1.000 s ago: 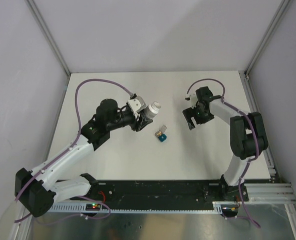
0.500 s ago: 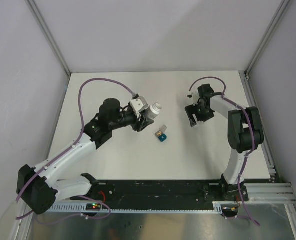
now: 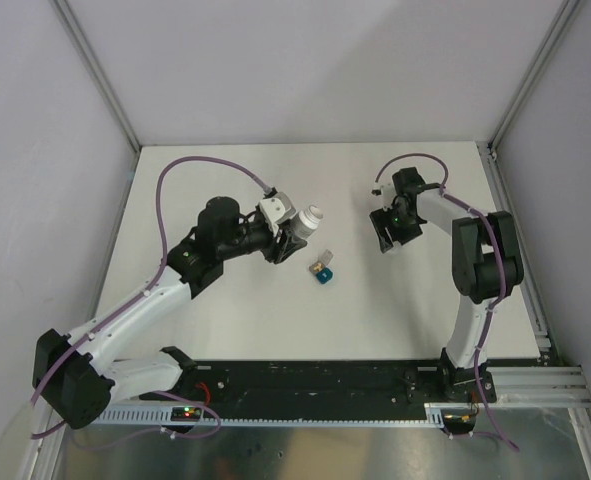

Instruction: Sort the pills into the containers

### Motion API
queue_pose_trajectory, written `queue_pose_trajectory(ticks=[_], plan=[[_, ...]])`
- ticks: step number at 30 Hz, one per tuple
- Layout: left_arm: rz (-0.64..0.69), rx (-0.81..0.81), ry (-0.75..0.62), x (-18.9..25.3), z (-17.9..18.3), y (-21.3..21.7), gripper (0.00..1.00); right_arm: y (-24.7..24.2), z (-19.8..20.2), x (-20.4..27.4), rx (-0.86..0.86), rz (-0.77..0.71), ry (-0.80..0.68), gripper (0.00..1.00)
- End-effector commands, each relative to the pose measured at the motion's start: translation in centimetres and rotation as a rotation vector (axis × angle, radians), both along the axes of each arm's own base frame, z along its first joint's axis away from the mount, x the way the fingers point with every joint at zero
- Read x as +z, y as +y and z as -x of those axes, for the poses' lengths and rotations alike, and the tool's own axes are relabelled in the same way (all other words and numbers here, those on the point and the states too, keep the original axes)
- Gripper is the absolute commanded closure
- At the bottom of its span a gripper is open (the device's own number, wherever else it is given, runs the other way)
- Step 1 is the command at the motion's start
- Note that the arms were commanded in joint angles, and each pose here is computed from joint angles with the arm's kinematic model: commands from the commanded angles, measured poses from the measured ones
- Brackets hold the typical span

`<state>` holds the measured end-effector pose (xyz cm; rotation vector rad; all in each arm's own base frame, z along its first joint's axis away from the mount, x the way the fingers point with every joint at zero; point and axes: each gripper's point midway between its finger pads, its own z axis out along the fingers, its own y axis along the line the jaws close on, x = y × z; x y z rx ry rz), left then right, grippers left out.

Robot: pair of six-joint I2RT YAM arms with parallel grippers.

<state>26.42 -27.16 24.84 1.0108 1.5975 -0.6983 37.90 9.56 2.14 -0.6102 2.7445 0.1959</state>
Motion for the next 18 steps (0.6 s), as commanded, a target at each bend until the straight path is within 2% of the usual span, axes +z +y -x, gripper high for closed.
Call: queue_pose_trajectory(ticks=[1,10,18], plan=[[0.045,-0.006,-0.034,1.55,-0.26,-0.27,1.00,0.60,-0.60,0.07,-0.003,-0.001,-0.001,0.35],[0.043,-0.006,-0.032,1.43,-0.24,-0.27,1.00,0.67,-0.48,-0.01,-0.002,0.000,0.004,0.46],[0.038,-0.005,-0.029,1.11,-0.29,-0.26,1.00,0.90,-0.23,0.90,0.005,-0.019,-0.001,0.64]])
